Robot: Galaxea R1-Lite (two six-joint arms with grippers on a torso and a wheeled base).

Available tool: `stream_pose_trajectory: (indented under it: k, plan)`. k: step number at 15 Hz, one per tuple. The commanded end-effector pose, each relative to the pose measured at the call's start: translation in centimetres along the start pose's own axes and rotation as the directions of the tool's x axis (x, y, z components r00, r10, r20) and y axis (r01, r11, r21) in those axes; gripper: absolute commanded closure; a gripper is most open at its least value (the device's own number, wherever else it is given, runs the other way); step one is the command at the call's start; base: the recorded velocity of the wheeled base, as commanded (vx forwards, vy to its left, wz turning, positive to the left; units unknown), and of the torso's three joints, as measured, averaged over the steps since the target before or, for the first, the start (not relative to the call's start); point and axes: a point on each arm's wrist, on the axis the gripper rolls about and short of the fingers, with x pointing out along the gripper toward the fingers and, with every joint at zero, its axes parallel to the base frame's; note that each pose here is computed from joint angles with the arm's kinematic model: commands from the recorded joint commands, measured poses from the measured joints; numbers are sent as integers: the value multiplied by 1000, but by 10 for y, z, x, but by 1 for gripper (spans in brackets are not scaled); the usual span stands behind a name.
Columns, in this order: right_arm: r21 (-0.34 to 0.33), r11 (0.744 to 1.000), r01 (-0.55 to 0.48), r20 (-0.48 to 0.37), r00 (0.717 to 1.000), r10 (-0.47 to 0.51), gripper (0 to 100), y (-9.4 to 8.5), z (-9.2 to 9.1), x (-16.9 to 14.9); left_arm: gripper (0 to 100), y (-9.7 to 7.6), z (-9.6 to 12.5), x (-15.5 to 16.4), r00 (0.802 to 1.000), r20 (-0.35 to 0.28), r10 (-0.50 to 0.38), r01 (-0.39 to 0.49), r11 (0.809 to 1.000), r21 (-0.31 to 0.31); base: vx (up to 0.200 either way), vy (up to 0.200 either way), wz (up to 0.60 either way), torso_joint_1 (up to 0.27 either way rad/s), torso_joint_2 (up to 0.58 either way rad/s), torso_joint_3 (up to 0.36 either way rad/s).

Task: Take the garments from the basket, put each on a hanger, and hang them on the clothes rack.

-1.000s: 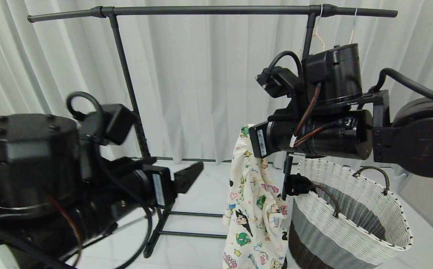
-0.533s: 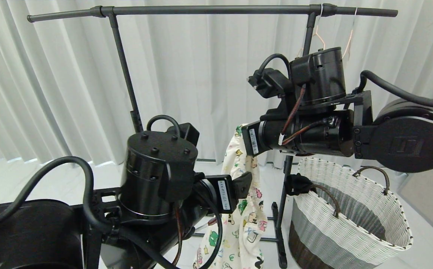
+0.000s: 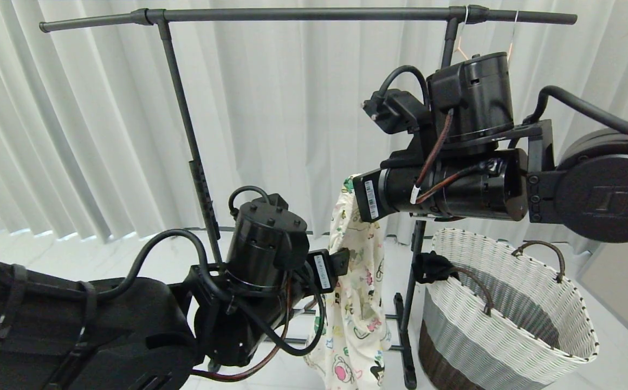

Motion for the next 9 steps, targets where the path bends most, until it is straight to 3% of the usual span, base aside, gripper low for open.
stream_pose_trajectory:
  k: [1,4,6,9]
  plan:
    - [2,1000,-2,20,1000,2,100,-1,6,-11,0,5,-13,15,998,-45,38,-37,999,20,0,0,0,0,0,0]
    - [11,1000,19,33,999,-19,100,-8,10,-17,0,16,-31,18,992,-103,77,-71,995,65,0,0,0,0,0,0]
    - [19,999,40,41,998,-40,100,-16,12,-21,0,33,-52,8,977,-169,127,-100,982,158,0,0,0,0,0,0]
    - [23,998,54,29,998,-54,100,-21,13,-27,0,39,-52,-8,979,-166,120,-93,982,166,0,0,0,0,0,0]
